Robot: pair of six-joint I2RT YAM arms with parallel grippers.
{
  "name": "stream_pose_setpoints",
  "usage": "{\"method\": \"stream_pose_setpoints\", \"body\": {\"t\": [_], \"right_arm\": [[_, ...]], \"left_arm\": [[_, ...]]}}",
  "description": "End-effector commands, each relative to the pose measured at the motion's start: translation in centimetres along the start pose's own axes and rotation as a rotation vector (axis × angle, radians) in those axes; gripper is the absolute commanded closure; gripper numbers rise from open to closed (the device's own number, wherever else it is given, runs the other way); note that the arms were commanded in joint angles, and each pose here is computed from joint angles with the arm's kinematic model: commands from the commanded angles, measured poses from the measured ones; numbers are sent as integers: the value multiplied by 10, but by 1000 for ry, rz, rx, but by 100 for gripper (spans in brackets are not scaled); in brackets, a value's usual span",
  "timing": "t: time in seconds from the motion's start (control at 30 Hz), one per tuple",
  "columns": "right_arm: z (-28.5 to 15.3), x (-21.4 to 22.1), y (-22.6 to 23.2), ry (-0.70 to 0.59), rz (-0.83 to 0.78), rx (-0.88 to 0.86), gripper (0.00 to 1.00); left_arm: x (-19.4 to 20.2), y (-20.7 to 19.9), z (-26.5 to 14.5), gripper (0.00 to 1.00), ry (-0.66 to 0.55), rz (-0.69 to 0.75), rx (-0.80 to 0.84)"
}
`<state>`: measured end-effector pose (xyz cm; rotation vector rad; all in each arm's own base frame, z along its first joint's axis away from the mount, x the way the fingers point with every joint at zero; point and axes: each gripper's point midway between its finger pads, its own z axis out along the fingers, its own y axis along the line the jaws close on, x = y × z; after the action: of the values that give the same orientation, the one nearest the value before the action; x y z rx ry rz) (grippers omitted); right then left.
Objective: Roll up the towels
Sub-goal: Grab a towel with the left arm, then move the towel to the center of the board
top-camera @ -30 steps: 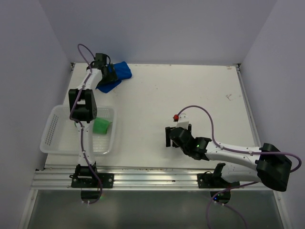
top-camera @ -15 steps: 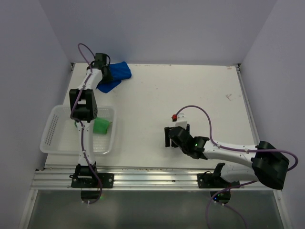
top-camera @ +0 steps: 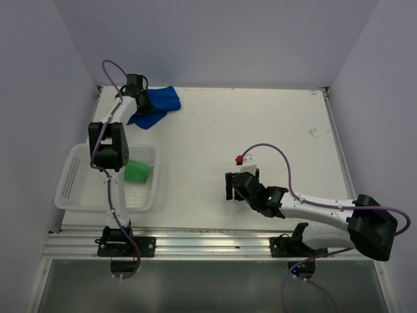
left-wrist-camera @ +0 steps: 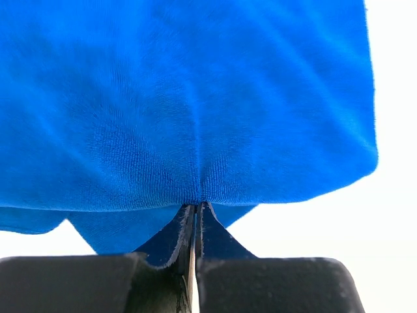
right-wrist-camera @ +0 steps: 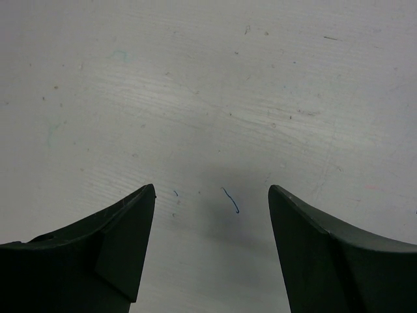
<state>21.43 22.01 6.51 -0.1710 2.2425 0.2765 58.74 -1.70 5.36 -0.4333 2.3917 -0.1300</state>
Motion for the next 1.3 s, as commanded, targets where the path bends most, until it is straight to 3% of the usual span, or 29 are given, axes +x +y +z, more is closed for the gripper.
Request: {"method": "stream_pose_setpoints", "body": {"t": [0.0,0.2,0.47,0.5,0.9,1.03,1.27], "right_arm": [[-9,-24,10,-57,23,-40,27],[-22,-36,6,-92,37,-46,27],[-42,-50,-4,-134,72,-47,27],[-44,-52,-5,-141,73,-45,27],[-76,-92,-23,-232,110,26,28],[-87,-97,-39,-258,153,86,30],[-104,-105,-59,-302,191,132,31]], "left_arm": [[-58,-36,-59,100,-155,29,134],[-57,-87,-116,100,-190,120,246],[-2,-147,-185,100,-152,224,375],[-10,-157,-210,100,-217,225,416],[105,-236,-326,100,-172,390,724],[156,-257,-342,100,-131,473,801],[219,-287,-330,100,-47,567,821]]}}
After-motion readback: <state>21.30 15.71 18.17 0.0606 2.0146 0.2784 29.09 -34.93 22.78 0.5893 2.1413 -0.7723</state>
